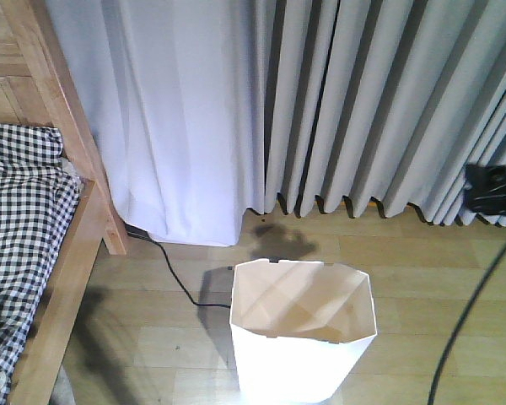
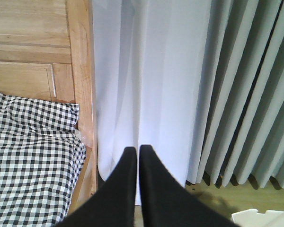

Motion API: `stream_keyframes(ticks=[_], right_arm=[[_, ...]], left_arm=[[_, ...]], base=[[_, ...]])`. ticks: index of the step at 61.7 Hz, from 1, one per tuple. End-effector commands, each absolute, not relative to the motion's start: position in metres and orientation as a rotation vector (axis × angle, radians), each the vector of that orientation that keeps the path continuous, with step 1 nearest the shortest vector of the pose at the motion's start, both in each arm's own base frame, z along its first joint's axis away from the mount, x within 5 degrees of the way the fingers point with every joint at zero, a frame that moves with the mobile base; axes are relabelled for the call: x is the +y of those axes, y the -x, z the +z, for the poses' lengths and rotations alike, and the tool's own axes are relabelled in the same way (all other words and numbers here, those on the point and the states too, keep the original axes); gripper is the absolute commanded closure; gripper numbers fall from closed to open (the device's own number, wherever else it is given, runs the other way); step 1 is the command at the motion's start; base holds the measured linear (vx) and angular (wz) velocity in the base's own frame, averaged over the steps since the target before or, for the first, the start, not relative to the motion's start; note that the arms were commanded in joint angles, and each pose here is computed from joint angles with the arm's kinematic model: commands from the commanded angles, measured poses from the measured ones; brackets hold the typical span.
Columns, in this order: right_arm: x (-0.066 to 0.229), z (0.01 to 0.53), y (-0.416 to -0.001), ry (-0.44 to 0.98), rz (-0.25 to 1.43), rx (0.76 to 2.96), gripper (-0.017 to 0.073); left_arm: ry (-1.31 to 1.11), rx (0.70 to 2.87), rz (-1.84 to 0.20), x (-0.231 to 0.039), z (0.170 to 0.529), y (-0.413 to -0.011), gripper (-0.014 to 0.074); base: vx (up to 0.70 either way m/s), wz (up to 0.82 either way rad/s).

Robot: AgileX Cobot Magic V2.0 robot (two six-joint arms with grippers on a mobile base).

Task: Move trash bin to bedside with robot

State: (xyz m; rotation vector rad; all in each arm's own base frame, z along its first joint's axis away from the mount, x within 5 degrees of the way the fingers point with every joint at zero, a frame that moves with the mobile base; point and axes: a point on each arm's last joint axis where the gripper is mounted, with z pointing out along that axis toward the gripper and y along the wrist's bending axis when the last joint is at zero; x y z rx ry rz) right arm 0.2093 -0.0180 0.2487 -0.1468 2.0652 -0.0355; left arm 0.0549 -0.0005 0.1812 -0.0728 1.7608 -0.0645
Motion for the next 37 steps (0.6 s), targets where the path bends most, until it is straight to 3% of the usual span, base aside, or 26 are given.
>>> stream_keyframes(ticks=[1,21,37], right_arm=[[-0.015,0.279,-0.189,0.075,-0.015,1.914,0.0049],[0.0,0.282,-0.1,0.036,-0.006,1.62,0.0049],[0.008,0.26,-0.066,0.087,-0.006,1.489,0.0064]], left_arm=[[0.08,1.689,-0.072,0.0,0.184,-0.055,0.0599],[0.08,1.689,-0.072,0.0,0.184,-0.055,0.0599],[0.08,1.689,-0.072,0.0,0.184,-0.055,0.0599]], base=[[0.0,0.0],[0.0,0.0],[0.0,0.0]])
